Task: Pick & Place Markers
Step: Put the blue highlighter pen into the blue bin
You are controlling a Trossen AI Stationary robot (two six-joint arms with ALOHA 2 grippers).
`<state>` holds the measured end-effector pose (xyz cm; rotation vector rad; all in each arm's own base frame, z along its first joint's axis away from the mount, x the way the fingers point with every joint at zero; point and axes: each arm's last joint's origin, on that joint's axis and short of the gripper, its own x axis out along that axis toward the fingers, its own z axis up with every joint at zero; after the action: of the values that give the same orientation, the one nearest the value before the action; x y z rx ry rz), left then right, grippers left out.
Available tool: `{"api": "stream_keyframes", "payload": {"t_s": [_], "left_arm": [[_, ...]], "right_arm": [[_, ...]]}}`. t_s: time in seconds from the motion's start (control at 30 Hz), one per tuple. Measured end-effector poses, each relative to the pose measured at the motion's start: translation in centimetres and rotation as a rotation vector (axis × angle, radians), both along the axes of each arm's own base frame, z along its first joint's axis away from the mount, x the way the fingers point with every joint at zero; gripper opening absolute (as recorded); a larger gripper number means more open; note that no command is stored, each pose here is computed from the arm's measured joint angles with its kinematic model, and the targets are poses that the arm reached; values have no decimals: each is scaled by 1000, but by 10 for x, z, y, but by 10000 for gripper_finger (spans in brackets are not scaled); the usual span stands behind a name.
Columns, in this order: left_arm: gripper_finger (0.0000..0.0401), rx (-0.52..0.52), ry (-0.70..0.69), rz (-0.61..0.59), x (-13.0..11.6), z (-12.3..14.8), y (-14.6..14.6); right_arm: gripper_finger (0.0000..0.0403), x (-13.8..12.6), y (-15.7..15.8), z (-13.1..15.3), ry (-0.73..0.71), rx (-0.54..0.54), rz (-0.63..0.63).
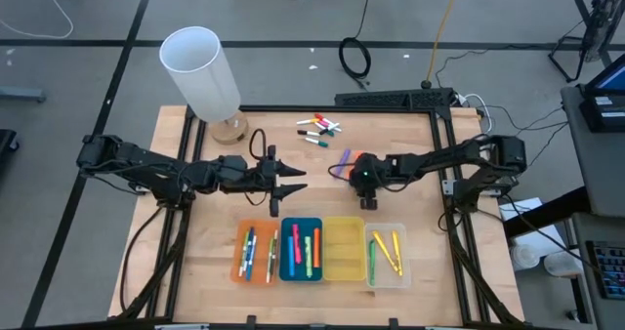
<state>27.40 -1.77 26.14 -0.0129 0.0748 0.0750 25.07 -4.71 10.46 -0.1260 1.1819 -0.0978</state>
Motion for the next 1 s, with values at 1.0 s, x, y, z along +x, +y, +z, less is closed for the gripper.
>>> {"api": "stream_keyframes", "payload": {"t_s": [1.0], "left_arm": [[157,8,19,5,0,-2,1]], "right_arm": [[44,-12,20,112,-820,51,30]]}}
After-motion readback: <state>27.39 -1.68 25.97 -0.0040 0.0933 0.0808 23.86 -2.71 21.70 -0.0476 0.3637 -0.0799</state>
